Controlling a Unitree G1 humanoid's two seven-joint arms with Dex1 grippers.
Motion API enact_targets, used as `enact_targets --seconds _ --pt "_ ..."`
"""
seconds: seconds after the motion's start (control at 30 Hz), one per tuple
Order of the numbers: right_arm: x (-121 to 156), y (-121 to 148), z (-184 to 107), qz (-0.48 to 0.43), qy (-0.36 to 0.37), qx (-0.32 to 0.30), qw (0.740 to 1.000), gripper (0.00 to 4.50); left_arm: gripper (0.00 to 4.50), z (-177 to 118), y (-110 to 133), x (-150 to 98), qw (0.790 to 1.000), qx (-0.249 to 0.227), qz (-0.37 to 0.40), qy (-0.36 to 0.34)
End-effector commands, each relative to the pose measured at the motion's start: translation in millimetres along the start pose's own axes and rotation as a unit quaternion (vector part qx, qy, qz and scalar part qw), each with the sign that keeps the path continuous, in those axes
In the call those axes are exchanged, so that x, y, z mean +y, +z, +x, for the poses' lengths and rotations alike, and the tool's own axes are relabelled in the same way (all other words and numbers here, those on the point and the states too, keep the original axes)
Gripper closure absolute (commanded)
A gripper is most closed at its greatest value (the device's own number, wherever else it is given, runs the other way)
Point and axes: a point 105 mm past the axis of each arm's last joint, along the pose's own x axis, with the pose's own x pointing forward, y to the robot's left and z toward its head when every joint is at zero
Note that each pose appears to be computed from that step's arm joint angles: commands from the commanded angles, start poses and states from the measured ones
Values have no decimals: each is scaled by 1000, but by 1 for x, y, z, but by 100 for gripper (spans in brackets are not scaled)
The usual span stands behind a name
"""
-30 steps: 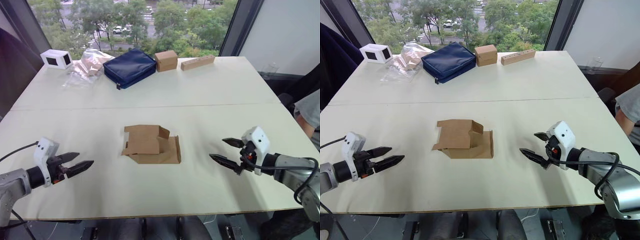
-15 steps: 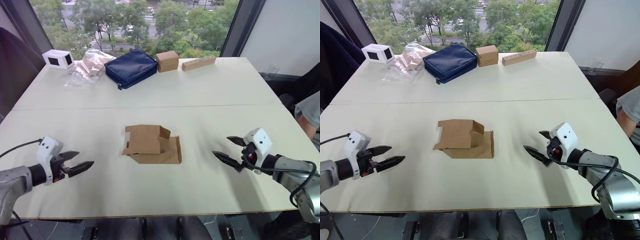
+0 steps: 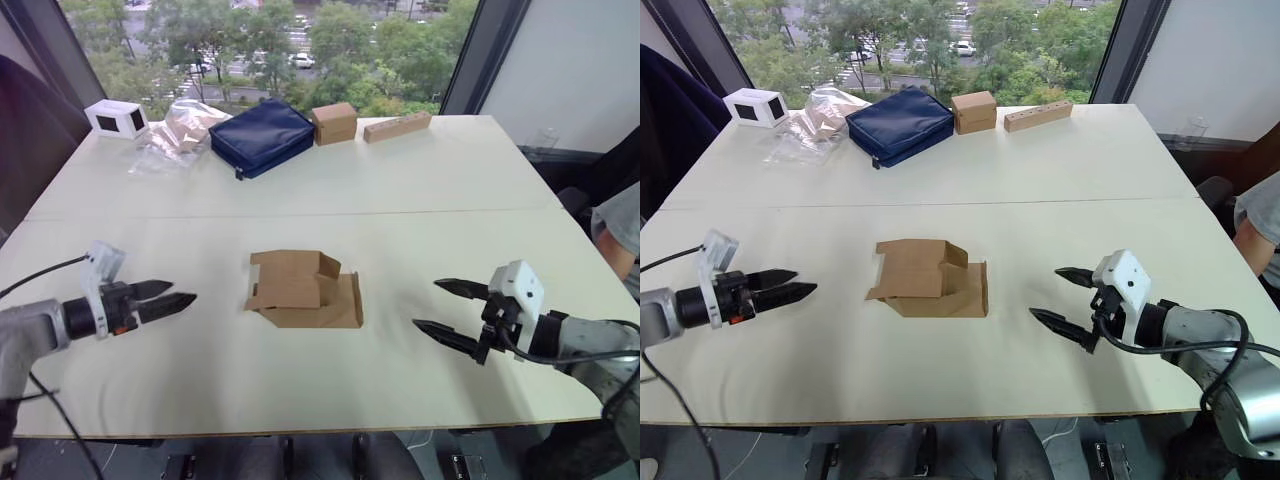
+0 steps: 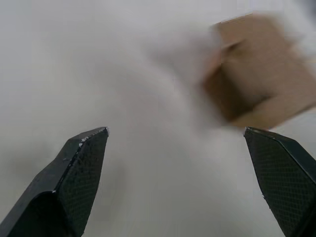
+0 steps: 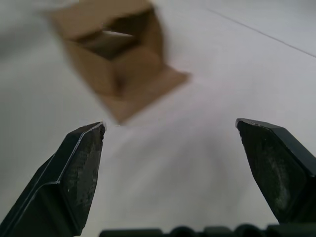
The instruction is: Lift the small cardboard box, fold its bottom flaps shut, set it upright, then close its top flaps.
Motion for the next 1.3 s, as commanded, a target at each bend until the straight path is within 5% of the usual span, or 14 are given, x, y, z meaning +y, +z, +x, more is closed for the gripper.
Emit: enact_targets --seconds 0.03,0.33,0.73,1.2,1.3 --pt "15 20 9 -23 20 -10 999 4 0 28 -5 -4 998 22 -37 -37" --pt "27 35 17 -31 -6 -13 999 4 0 69 -9 -7 985 70 -134 -78" --pt "34 41 16 -34 -19 -8 999 4 0 100 7 -20 967 43 -206 -147" --pt "50 31 9 -29 -2 30 999 4 0 126 -6 -34 959 76 -202 -182" --pt "51 28 9 -29 -6 30 999 0 68 128 -2 -34 957 64 -207 -194"
